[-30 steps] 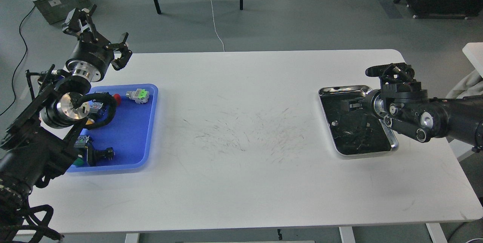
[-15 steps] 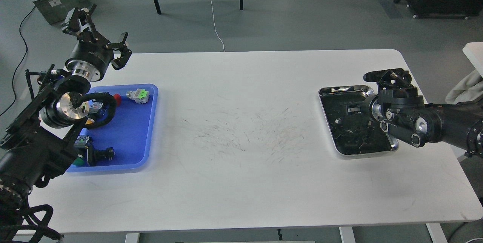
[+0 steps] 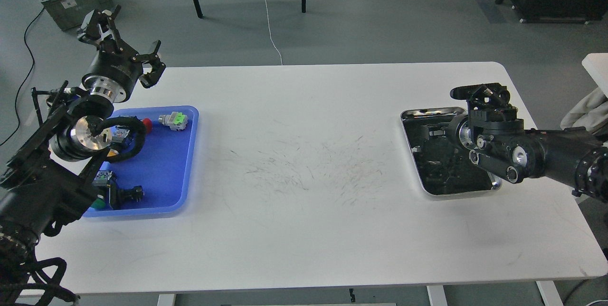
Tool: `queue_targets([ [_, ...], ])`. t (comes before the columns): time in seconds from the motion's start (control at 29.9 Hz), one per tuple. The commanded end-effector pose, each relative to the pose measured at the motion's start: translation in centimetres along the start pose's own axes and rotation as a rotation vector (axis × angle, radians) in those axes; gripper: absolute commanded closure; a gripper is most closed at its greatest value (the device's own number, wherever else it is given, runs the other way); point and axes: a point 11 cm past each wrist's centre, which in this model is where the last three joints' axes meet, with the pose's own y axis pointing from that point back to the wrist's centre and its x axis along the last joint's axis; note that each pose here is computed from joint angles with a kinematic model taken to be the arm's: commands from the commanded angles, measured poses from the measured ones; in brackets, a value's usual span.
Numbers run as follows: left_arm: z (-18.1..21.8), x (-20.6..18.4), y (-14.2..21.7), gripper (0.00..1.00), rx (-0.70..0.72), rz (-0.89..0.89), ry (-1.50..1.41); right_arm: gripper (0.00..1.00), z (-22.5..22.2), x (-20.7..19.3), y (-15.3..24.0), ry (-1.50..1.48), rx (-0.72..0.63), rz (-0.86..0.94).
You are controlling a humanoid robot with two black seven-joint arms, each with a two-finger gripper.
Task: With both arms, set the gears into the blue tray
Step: 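Lower the right gripper into the steel tray and grasp a small black gear, then carry the black gear with the right gripper toward the table center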
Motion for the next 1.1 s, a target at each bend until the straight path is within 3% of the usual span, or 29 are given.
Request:
queue_targets([
  [0.0,0.2,0.1,0.0,0.02,-0.002,0.002,-0.003,0.2,-0.5,-0.1,-0.1,0.002,0.009,-0.002],
  [0.5,0.4,0.4,0.1,0.02,-0.004,0.006,-0.01,0.39,-0.4,-1.0,-0.2,0.008,0.005,-0.02],
  [0.6,0.6,0.5,0.1,0.02,-0.005,0.006,-0.012,0.51,-0.3,-1.0,-0.2,0.008,0.005,-0.022],
  [0.84,1.2,0.9,0.2,0.02,-0.011,0.01,-0.024,0.68,-0.2,-1.2,-0.2,0.008,0.006,-0.027],
  [0.94,1.2,0.9,0.2,0.02,-0.012,0.011,-0.026,0.94,-0.2,-1.3,-0.1,0.007,0.012,-0.033],
  [0.97,1.2,0.9,0.2,0.02,-0.012,0.011,-0.026,0.99,0.0,-1.2,0.0,0.006,0.011,-0.032],
  [1.07,1.3,1.0,0.2,0.02,-0.013,0.012,-0.027,0.99,0.9,-0.5,0.3,-0.001,0.002,-0.023],
])
